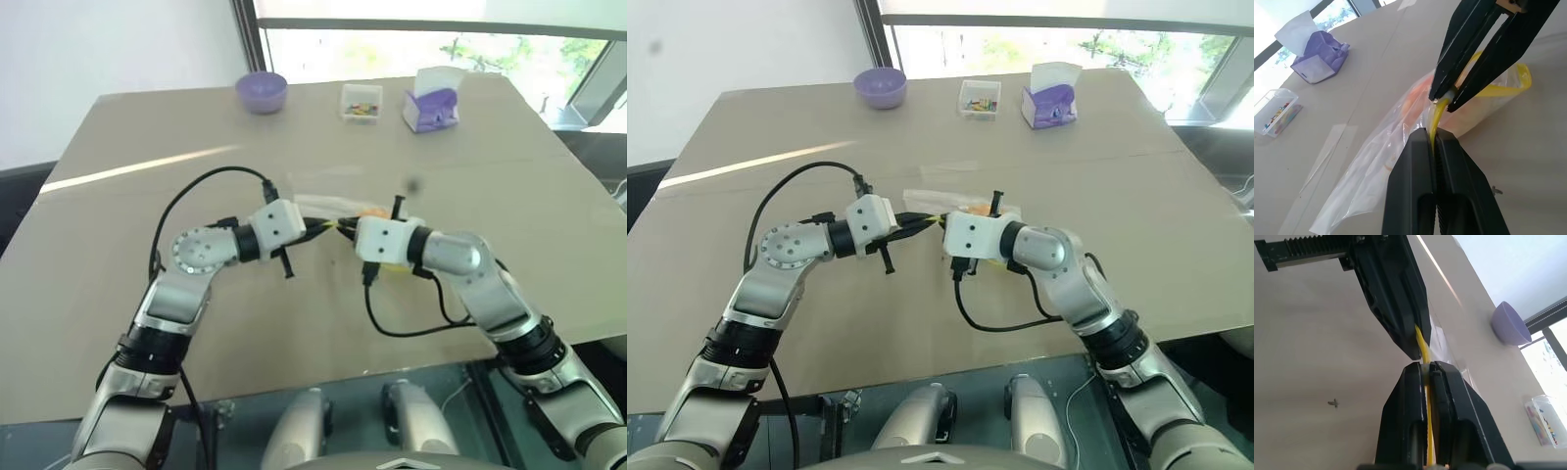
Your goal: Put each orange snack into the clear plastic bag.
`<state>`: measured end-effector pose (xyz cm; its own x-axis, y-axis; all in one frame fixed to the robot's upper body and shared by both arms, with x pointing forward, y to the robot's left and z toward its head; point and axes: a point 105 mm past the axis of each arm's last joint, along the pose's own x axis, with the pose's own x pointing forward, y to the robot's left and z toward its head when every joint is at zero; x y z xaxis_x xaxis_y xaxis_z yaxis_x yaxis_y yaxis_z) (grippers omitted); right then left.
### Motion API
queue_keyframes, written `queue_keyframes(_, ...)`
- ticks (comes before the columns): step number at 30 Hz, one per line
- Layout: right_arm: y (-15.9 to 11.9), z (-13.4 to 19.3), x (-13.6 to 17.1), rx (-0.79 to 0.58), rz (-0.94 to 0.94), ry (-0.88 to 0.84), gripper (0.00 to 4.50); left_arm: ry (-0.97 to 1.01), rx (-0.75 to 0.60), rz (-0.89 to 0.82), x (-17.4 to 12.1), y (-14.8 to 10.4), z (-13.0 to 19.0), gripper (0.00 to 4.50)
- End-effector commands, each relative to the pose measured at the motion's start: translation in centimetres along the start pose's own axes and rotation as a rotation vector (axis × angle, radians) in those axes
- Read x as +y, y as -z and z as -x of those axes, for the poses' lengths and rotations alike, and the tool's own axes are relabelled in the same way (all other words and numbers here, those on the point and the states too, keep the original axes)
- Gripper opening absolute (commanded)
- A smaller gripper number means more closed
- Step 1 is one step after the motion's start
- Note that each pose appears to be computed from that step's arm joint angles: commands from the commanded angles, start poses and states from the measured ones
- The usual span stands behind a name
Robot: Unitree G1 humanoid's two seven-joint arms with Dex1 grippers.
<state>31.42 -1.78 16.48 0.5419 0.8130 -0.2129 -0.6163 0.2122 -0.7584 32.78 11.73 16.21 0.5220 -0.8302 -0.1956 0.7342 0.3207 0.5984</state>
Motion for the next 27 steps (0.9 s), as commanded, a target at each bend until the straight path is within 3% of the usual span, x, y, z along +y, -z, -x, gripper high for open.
queue_keyframes(1,1.7,1.8,-1.5,0.076,-0.002,0.074,0.16,-0.073,0.012,-0.016,1.5,0.2,1.2,0.00)
queue_keyframes(18,7.8,7.1,-1.6,0.316,-0.045,0.132,0.16,-0.112,0.040,0.013,2.1,1.2,2.0,0.00)
queue_keyframes(27,9.0,8.3,-1.6,0.356,-0.048,0.139,0.16,-0.118,0.038,0.015,2.0,1.1,2.0,0.00)
